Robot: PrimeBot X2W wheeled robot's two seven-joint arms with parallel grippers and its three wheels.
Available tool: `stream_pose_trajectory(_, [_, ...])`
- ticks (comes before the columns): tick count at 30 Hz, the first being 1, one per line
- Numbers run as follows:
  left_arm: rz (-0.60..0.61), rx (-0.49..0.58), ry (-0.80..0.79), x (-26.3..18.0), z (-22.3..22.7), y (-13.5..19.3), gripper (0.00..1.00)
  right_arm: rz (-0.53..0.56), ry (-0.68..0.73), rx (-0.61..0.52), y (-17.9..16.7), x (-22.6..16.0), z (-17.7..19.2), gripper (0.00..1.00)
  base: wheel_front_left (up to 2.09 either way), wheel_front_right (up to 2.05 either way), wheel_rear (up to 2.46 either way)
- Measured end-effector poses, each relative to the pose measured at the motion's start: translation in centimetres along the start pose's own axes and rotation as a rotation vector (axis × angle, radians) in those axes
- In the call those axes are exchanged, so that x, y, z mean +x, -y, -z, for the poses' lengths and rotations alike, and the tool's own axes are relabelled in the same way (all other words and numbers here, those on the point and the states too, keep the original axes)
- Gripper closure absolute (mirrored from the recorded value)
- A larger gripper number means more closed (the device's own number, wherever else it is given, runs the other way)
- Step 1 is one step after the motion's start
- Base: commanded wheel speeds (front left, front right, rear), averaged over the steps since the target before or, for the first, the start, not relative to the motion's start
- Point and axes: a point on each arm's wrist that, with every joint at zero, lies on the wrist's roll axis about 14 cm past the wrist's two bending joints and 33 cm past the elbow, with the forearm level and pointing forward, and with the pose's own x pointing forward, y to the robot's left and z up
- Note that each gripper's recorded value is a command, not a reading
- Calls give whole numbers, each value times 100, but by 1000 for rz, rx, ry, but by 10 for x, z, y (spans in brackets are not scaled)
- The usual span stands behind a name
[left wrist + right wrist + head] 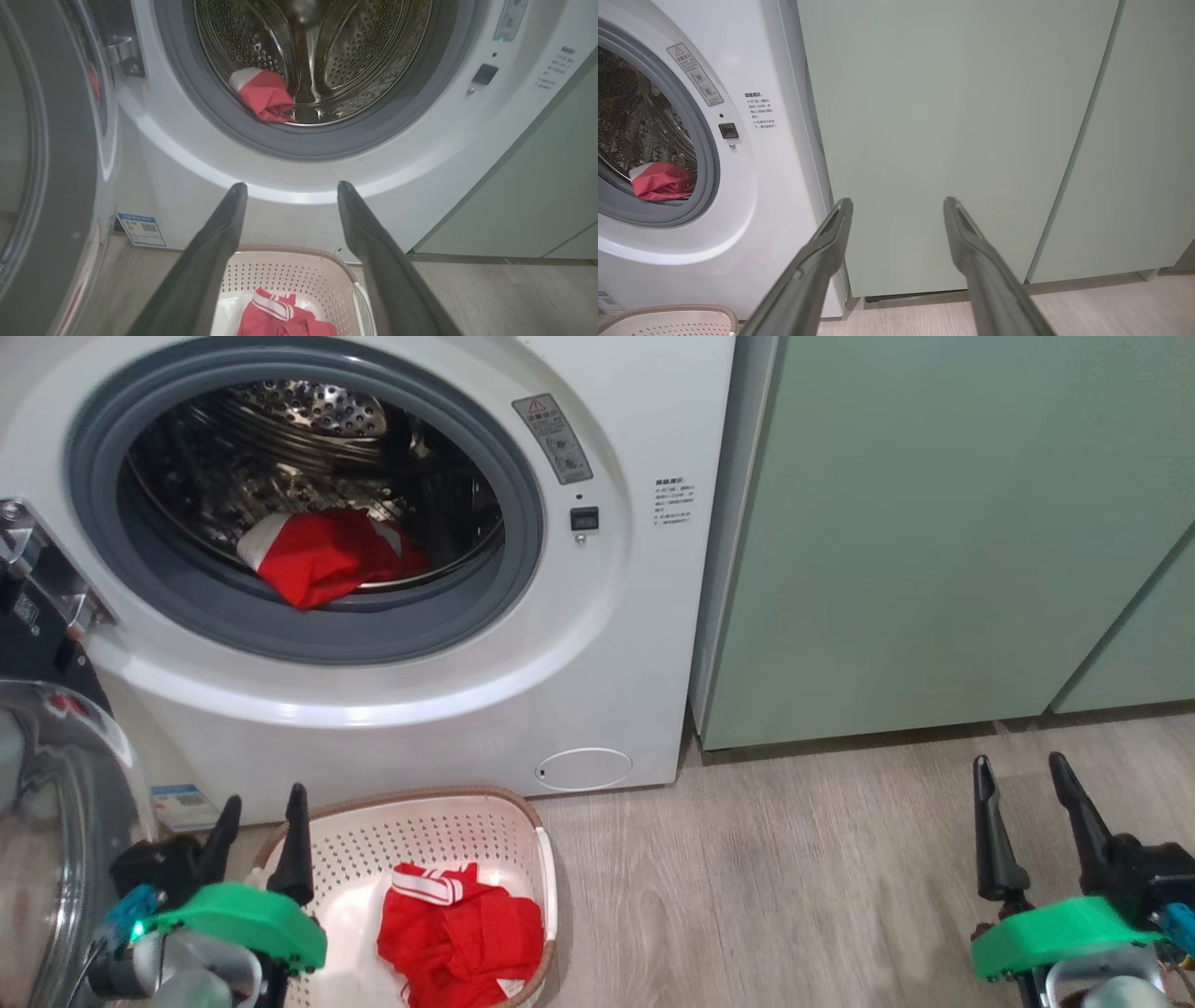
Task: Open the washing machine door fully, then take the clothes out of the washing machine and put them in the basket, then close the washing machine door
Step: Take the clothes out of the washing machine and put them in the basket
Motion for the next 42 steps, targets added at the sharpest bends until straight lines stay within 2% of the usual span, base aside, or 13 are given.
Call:
stream_pose_trajectory(9, [-3, 33, 135, -17, -33, 1, 0, -1, -8, 8, -2, -5, 3, 0, 0, 0, 0])
stream_pose_trajectory(28, [-12, 28, 158, -22, -37, 2, 0, -9, -9, 14, -6, -3, 4, 0, 0, 0, 0])
stream_pose_trajectory(37, [-10, 29, 137, -19, -29, 4, 0, -13, -19, 14, -7, -1, 7, 0, 0, 0, 0])
stream_pose_trajectory(42, [32, 68, 15, 4, -12, 22, 0, -15, -40, 16, -8, 1, 14, 0, 0, 0, 0])
